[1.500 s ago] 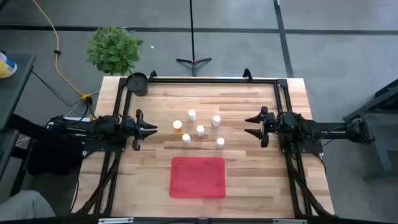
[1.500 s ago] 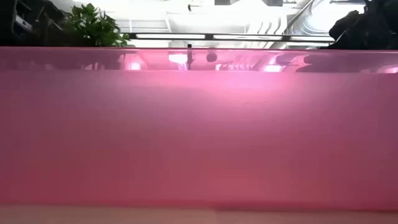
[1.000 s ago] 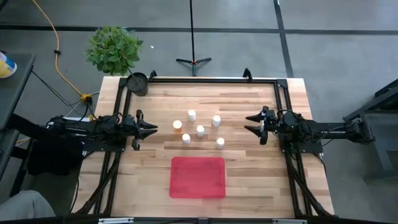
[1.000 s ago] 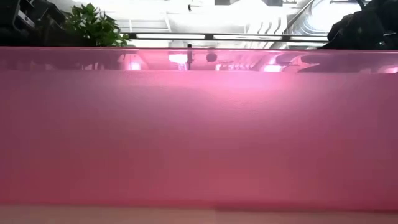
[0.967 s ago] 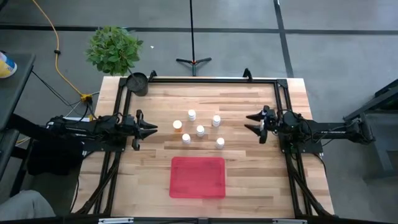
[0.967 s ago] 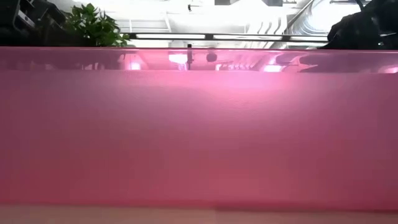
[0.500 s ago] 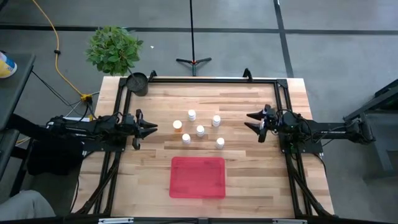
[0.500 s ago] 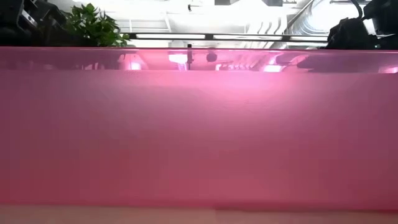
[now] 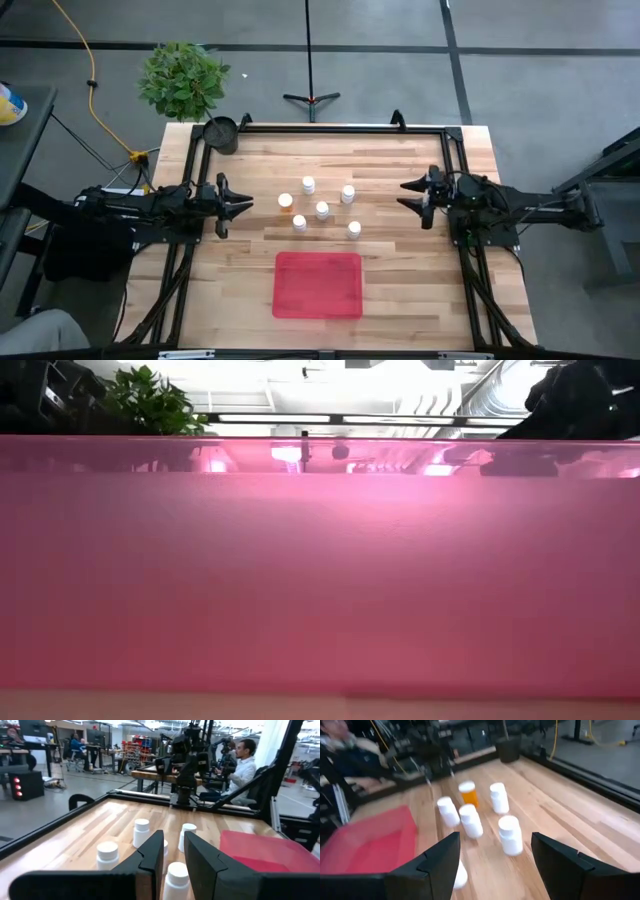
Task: Pick and place pill bottles into a basket
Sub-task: Put the white pill bottle into the bin
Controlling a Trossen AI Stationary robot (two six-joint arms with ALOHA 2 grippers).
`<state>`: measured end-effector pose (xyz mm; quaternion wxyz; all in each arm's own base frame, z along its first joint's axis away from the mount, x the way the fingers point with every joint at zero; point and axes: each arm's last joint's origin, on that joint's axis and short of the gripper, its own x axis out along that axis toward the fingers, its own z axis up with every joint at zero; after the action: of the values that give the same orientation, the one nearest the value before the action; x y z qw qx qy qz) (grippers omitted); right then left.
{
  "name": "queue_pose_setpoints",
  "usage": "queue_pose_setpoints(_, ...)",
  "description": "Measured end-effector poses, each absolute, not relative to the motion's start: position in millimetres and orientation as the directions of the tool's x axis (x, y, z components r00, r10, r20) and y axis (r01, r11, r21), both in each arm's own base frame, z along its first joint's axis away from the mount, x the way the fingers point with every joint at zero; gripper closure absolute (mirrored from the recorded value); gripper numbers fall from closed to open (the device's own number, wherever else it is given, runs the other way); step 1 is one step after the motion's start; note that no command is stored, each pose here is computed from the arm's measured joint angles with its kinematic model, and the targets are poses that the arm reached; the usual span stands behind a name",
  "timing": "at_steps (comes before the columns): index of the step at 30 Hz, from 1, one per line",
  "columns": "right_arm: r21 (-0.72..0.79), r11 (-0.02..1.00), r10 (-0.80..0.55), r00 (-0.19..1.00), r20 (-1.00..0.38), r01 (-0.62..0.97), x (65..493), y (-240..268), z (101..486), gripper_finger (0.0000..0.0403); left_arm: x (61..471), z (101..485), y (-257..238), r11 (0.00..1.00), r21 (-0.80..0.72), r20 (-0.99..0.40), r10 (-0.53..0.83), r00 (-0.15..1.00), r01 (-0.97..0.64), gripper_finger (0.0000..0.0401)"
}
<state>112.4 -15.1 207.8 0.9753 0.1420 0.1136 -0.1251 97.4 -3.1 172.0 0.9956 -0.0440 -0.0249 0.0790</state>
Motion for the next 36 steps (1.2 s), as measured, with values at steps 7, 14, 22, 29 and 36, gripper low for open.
queue_pose_setpoints(7, 0.250, 0.920, -0.192, 0.903, -0.384, 0.302, 102, -14, 224, 0.0167, 91, 187, -2, 0.982, -0.017, -0.016, 0.189, 0.982, -0.190, 0.0290)
queue_pose_setpoints(14, 0.250, 0.920, -0.189, 0.902, -0.388, 0.300, 98, -13, 237, 0.0167, 74, 221, 1, 0.980, 0.022, -0.071, 0.200, 0.977, -0.199, 0.0290)
queue_pose_setpoints(22, 0.257, 0.921, -0.190, 0.915, -0.356, 0.292, 96, -13, 249, 0.0167, 56, 248, 3, 0.980, 0.025, -0.087, 0.198, 0.976, -0.196, 0.0290)
queue_pose_setpoints(29, 0.265, 0.927, -0.141, 0.904, -0.405, 0.263, 102, -12, 245, 0.0167, 55, 252, 3, 0.980, 0.022, -0.081, 0.197, 0.977, -0.196, 0.0290)
queue_pose_setpoints(36, 0.280, 0.931, -0.057, 0.851, -0.523, 0.234, 122, -12, 232, 0.0167, 55, 252, 3, 0.980, 0.022, -0.081, 0.197, 0.977, -0.196, 0.0290)
